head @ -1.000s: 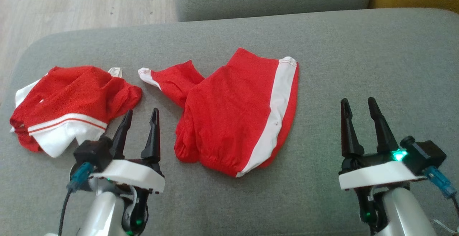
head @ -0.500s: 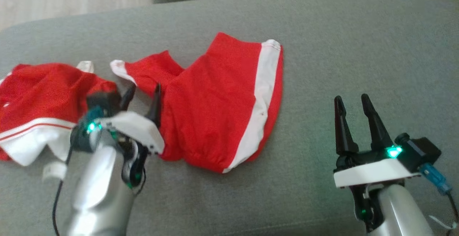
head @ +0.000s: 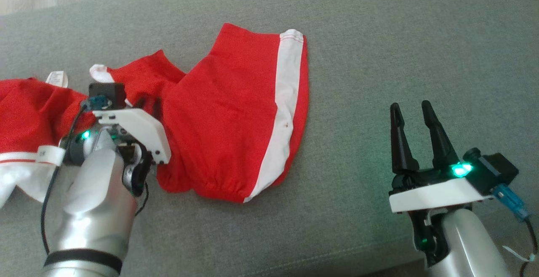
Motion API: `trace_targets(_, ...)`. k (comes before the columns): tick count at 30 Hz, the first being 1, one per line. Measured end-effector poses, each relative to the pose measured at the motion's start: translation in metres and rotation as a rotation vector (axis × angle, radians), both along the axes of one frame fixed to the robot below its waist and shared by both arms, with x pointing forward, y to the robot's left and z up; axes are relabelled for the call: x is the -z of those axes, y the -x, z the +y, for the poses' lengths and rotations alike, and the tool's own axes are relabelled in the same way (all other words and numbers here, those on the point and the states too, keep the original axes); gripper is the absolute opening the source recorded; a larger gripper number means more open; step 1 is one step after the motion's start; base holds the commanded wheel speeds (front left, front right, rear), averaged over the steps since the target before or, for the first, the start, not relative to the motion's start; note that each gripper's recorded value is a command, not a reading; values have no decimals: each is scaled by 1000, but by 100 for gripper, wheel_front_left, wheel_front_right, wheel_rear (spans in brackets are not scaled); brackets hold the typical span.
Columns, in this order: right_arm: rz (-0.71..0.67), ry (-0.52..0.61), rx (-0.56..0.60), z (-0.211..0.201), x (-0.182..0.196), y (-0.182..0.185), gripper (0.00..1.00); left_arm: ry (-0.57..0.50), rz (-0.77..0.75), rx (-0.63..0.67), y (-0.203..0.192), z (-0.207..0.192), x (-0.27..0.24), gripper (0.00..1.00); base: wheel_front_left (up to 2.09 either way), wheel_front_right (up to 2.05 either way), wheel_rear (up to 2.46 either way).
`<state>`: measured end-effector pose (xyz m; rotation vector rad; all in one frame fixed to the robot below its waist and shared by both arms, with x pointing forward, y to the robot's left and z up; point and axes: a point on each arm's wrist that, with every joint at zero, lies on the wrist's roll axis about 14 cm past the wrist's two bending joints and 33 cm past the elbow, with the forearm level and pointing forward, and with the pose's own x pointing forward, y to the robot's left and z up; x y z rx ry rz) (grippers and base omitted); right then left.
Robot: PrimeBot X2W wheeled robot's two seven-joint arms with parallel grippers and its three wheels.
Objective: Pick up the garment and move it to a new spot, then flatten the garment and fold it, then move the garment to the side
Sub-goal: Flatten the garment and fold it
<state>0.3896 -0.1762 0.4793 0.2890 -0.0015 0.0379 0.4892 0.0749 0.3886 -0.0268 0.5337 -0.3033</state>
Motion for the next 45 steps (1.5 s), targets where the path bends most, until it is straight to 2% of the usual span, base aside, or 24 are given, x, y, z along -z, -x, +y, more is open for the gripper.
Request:
trace_targets(13,-33,3,24,-9,-12,0,100,80,-393,182,-47,-49,-94,0,0,0,0)
trace_targets(23,-30,0,14,-6,-12,-2,100,22,-573,372,-69,-98,-153,0,0,0,0)
trace_targets(26,-38,-3,31,-12,-15,-3,100,-2,-641,468,-74,-124,-175,0,0,0,0)
trace_targets(30,-28,-11,59,-21,-12,0,100,-9,-647,531,-78,-146,-179,0,0,0,0)
trace_targets(31,-26,-12,64,-22,-12,1,100,-11,-624,523,-80,-145,-173,100,0,0,0)
trace_targets(36,-29,-17,65,-22,-12,0,100,-42,-548,474,-86,-125,-148,100,0,0,0)
trace_targets(45,-67,-1,21,-9,-23,-10,100,30,-605,270,-84,-68,-175,100,0,0,0)
